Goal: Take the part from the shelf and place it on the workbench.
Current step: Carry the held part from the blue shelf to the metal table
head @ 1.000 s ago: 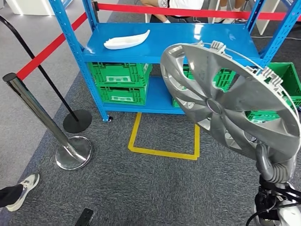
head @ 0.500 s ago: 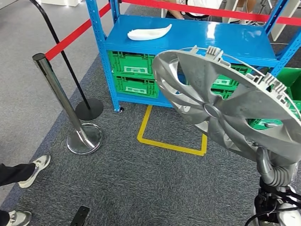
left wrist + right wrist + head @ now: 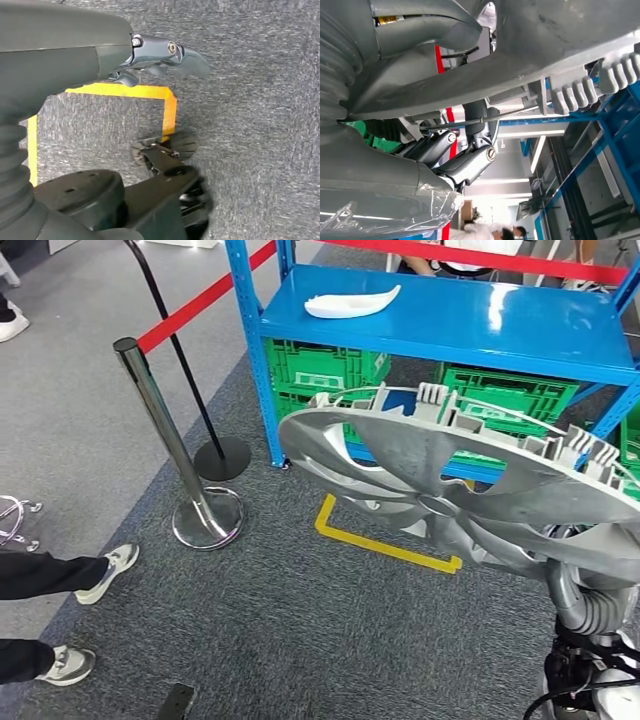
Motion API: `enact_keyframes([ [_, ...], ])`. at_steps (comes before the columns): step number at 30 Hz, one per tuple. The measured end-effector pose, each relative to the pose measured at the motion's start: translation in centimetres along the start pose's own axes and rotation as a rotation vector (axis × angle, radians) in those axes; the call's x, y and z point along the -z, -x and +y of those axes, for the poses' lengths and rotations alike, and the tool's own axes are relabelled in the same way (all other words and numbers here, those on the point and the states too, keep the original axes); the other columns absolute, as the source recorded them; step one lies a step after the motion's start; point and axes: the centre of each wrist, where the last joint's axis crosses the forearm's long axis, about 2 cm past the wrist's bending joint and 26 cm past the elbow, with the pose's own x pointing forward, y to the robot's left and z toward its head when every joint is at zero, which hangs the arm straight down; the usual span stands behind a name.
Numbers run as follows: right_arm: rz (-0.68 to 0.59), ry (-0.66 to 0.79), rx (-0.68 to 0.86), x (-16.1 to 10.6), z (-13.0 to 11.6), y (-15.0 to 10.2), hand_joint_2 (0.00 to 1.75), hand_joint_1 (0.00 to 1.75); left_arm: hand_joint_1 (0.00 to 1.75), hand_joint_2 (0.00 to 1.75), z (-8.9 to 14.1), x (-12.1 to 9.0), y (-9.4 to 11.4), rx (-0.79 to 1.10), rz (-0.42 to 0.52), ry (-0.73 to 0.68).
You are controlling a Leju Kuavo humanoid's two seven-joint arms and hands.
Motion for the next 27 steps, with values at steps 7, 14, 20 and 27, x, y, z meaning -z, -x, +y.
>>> enact_keyframes([
  [7, -0.001, -0.007, -0.007, -0.4, 0.1, -0.3, 1.75, 1.75, 0.00, 1.75, 0.0, -0.1, 0.1, 0.014, -0.001, -0.021],
  [14, -0.016, -0.004, -0.012, -1.1, 0.2, -0.8, 1.75, 1.75, 0.00, 1.75, -0.2, -0.1, 0.1, 0.054, 0.002, -0.053],
  [20, -0.004, -0.002, -0.017, -2.3, 0.1, -1.2, 1.75, 1.75, 0.00, 1.75, -0.5, 0.0, -0.2, 0.073, -0.001, -0.046],
  [27, -0.016, -0.010, -0.032, -2.9, 0.2, -1.8, 1.75, 1.75, 0.00, 1.75, -0.4, 0.1, -0.5, 0.105, -0.015, -0.060],
])
